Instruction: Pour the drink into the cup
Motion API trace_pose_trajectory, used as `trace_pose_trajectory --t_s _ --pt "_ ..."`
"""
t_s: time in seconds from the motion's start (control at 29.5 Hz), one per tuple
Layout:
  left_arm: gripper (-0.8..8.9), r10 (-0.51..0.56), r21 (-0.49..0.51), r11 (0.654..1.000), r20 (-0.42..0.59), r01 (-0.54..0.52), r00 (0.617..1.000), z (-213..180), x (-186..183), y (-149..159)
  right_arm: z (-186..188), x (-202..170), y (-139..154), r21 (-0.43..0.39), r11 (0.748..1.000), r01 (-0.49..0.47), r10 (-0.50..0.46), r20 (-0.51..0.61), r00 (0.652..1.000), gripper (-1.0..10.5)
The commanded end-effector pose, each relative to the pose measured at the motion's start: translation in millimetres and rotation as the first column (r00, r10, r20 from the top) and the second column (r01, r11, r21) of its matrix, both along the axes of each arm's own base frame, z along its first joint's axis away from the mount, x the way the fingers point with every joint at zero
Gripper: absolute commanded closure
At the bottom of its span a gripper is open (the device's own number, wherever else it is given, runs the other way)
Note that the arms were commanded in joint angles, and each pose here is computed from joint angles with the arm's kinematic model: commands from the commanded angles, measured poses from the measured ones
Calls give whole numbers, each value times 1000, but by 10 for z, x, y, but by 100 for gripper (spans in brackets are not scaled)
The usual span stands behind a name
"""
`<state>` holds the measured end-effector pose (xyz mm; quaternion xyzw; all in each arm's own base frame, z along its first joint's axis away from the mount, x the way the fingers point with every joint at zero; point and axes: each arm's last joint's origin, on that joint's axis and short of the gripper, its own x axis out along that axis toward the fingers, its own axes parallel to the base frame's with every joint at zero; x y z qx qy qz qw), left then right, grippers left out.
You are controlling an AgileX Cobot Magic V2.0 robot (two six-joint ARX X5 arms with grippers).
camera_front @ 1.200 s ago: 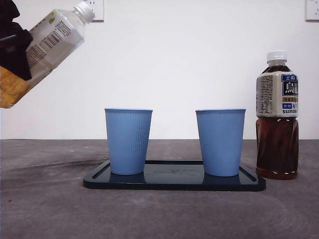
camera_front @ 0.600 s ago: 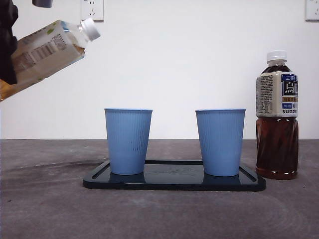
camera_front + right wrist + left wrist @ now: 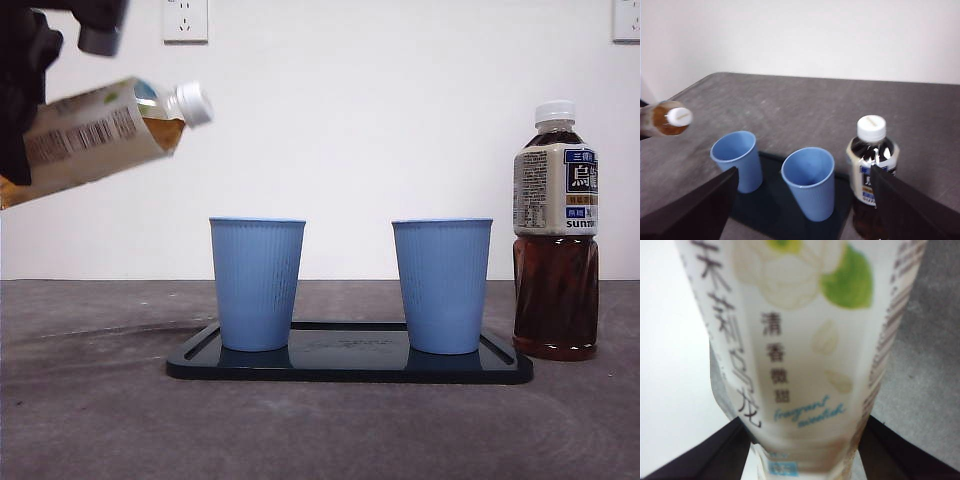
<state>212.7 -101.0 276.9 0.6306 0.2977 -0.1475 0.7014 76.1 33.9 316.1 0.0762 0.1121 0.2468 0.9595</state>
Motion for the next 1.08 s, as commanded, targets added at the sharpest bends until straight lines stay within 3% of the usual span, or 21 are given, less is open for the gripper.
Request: trace_pose_trajectory --t_s 0.03,0.78,1.08 --pt "544 -3 26 1000 59 2 998 99 81 -71 46 -23 -3 -17 1000 -15 15 21 1000 528" --pt "545 -40 121 992 90 29 995 154 302 -293 -8 -62 -17 -61 998 -23 23 -15 1000 528" --pt "545 -46 152 988 43 39 998 76 329 -311 -14 -63 -18 -64 998 -24 23 -19 1000 528"
